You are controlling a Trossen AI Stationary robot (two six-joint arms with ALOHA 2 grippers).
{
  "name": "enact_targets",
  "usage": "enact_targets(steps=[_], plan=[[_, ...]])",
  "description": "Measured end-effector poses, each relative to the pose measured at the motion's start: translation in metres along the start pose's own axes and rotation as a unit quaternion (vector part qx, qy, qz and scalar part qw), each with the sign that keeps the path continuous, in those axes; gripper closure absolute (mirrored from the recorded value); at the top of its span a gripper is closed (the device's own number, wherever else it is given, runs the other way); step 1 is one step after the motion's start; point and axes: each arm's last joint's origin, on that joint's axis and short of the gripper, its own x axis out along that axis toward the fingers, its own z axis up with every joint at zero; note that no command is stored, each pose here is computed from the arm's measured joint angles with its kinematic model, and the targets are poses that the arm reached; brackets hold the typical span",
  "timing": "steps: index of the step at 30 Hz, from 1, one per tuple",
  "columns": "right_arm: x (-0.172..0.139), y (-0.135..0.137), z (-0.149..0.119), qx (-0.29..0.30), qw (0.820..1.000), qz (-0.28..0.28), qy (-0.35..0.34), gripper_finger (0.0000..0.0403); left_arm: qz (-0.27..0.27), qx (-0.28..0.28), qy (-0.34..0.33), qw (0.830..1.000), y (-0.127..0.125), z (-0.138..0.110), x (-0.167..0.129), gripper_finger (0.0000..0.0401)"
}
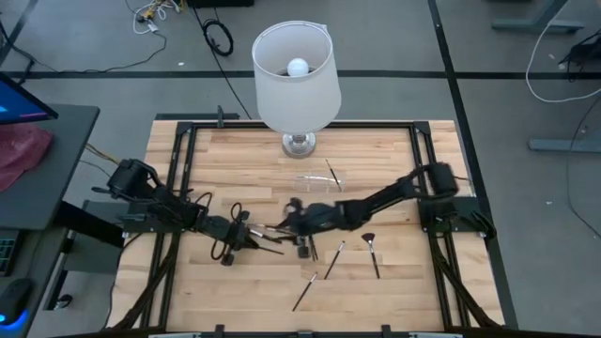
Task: Put items in baskets/containers
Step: Put the black eyeshadow brush into the transparent organizer
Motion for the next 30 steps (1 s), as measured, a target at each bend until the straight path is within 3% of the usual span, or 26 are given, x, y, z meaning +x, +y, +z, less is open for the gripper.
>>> enact_targets(steps=[5,9,20,30], plan=[[0.038,0.0,0.009,0.041,0.997,0.007,0.067,0.025,-0.002,0.004,-0.004,1.0,-0.001,0.006,0.0,0.0384],[0.051,0.003,0.013,0.066,0.992,0.027,0.103,0.025,-0.002,0.005,0.001,1.0,-0.002,0.012,0.001,0.0385],[0.048,0.015,0.004,0.089,0.981,0.031,0.17,0.025,0.016,0.054,0.046,0.997,-0.005,0.049,0.003,0.0382],[0.049,0.015,0.009,0.082,0.985,0.032,0.146,0.025,0.072,0.123,0.113,0.983,-0.008,0.098,0.006,0.0377]])
